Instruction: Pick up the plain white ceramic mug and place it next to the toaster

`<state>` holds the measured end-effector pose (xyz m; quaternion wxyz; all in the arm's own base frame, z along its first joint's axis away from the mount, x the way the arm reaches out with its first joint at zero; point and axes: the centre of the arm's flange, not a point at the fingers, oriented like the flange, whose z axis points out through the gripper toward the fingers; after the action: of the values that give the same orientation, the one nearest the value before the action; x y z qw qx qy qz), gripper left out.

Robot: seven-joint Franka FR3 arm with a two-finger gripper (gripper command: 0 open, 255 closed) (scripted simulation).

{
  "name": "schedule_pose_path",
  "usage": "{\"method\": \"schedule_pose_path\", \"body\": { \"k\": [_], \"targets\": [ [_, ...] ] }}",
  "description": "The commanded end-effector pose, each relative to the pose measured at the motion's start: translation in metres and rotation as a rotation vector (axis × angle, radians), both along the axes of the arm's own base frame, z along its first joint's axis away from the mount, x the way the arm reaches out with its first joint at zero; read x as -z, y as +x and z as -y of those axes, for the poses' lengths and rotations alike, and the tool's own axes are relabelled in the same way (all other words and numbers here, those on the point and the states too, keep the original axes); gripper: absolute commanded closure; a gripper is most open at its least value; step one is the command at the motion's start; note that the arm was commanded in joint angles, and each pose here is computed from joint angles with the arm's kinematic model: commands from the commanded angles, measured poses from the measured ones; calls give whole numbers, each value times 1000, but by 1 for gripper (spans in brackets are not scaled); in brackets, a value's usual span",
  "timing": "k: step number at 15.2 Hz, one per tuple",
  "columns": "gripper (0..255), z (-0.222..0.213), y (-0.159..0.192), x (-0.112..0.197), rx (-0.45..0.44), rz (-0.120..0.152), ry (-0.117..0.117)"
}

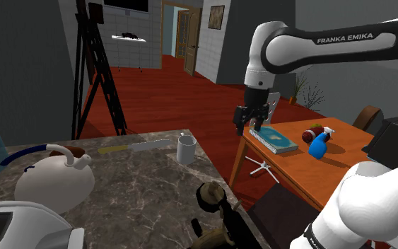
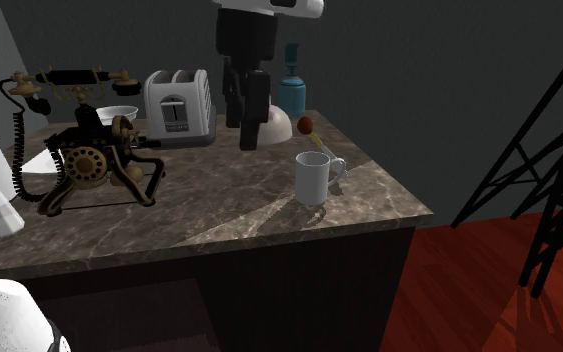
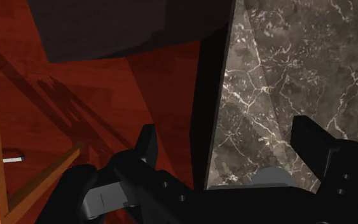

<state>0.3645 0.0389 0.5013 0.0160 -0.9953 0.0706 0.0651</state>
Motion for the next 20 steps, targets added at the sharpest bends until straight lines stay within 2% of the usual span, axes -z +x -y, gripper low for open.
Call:
{"method": "schedule_pose_path", "body": {
  "k": [1,20],
  "targets": [
    [0,-13,17,12,2,18,-4],
    [0,-140,188,111,20,166,-48]
  ]
}}
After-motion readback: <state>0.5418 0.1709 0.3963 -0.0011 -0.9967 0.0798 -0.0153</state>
